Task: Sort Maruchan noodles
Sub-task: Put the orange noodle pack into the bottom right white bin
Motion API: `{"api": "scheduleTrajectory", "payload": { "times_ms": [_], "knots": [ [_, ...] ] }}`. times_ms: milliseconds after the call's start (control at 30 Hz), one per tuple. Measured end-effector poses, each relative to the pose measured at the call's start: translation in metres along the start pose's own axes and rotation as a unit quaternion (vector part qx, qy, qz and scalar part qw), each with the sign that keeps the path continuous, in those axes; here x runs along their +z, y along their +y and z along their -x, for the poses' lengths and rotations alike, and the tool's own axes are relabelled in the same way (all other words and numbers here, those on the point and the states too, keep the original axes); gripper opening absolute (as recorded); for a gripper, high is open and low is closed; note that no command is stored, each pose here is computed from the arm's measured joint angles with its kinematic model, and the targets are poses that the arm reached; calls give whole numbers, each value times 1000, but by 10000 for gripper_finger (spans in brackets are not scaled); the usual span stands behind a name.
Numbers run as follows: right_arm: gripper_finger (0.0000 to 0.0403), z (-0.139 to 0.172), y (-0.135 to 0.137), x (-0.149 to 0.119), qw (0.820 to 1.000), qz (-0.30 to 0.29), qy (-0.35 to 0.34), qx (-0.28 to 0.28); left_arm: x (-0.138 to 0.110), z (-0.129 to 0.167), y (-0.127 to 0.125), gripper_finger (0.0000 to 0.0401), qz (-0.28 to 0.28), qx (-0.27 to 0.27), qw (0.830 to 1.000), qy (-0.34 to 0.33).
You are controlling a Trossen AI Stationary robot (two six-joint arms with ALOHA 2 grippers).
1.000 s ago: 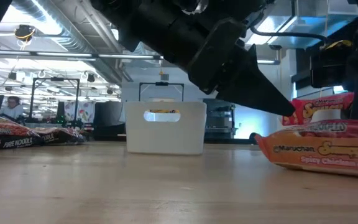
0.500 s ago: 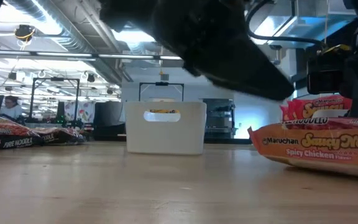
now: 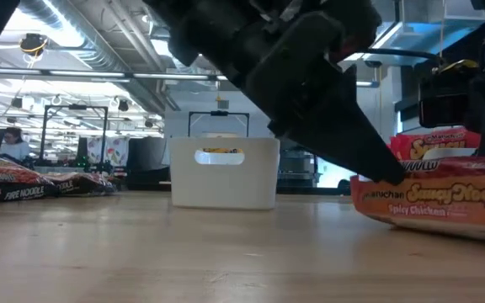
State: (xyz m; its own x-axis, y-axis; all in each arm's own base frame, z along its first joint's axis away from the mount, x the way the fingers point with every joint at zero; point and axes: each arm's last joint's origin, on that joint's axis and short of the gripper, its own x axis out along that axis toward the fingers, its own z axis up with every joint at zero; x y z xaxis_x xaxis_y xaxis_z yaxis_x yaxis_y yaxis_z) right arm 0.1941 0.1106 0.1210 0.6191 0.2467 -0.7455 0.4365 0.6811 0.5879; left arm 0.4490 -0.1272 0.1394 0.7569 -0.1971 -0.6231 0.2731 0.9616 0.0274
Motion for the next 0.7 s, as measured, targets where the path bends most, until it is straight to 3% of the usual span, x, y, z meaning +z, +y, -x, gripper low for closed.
{"api": "scheduleTrajectory", "payload": {
  "times_ms": [233, 367, 700],
  "knots": [
    [301, -1, 3, 1, 1000, 2, -6, 19, 2, -4, 6, 179, -2, 13, 1000, 0],
    [301, 0, 9, 5, 998, 23, -31, 51, 2, -4, 7, 179, -3, 14, 1000, 0],
    [296, 1, 15, 10, 994, 29, -83, 69, 2, -4, 7, 178, -4, 22, 1000, -1]
  ]
}}
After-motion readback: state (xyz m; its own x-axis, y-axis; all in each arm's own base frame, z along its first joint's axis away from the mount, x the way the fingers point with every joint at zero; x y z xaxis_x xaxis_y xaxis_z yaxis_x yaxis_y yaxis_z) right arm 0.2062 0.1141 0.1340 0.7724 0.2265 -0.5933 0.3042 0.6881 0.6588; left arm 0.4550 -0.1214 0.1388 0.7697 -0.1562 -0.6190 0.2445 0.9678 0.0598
